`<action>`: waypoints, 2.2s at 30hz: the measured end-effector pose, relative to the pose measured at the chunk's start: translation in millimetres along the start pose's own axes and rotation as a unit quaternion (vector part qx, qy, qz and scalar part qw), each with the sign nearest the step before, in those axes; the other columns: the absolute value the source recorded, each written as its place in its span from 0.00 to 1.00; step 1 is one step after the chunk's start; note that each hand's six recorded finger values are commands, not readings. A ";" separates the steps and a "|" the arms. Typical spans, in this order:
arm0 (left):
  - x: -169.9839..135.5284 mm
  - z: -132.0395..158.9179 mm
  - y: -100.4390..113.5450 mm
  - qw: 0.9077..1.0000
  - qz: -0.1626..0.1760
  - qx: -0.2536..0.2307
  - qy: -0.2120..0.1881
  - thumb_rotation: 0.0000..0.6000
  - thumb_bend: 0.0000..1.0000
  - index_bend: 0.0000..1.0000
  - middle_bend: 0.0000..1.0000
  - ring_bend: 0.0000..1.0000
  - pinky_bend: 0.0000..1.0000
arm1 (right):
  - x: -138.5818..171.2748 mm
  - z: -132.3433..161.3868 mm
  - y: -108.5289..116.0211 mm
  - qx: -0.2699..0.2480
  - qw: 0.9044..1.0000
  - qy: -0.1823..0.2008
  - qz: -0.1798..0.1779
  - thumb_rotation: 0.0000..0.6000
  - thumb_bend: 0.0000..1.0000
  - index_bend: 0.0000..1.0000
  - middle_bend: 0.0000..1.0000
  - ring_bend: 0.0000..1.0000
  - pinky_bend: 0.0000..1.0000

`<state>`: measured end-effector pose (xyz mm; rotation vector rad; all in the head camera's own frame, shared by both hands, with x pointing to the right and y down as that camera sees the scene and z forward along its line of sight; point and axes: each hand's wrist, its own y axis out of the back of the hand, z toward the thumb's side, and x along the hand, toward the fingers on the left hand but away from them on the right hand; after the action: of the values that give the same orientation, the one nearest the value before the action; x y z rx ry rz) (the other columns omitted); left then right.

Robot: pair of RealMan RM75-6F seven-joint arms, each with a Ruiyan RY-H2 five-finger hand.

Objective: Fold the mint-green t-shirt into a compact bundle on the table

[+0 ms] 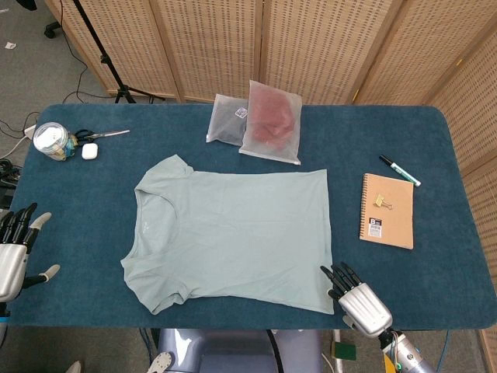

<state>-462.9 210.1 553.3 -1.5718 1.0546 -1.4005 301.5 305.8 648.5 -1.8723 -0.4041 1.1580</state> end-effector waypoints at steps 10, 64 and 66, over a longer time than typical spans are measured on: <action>0.6 -0.4 -1.0 1.000 -0.004 -0.001 0.001 1.00 0.00 0.00 0.00 0.00 0.00 | -3.9 2.8 -7.6 0.010 1.000 0.002 0.014 1.00 0.20 0.40 0.00 0.00 0.00; -1.1 20.3 -19.6 0.997 -0.016 -0.011 -0.075 1.00 0.00 0.00 0.00 0.00 0.00 | -27.7 18.4 -14.1 -0.004 1.000 0.024 -0.004 1.00 0.60 0.57 0.00 0.00 0.00; -4.9 26.1 -29.0 0.994 -0.025 -0.014 -0.104 1.00 0.00 0.02 0.00 0.00 0.00 | -27.6 17.9 -13.8 -0.005 1.000 0.025 -0.006 1.00 0.62 0.57 0.00 0.00 0.00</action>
<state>-434.6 225.7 575.7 -1.7324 0.9191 -1.2284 274.4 304.7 671.8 -1.8997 -0.3936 1.1014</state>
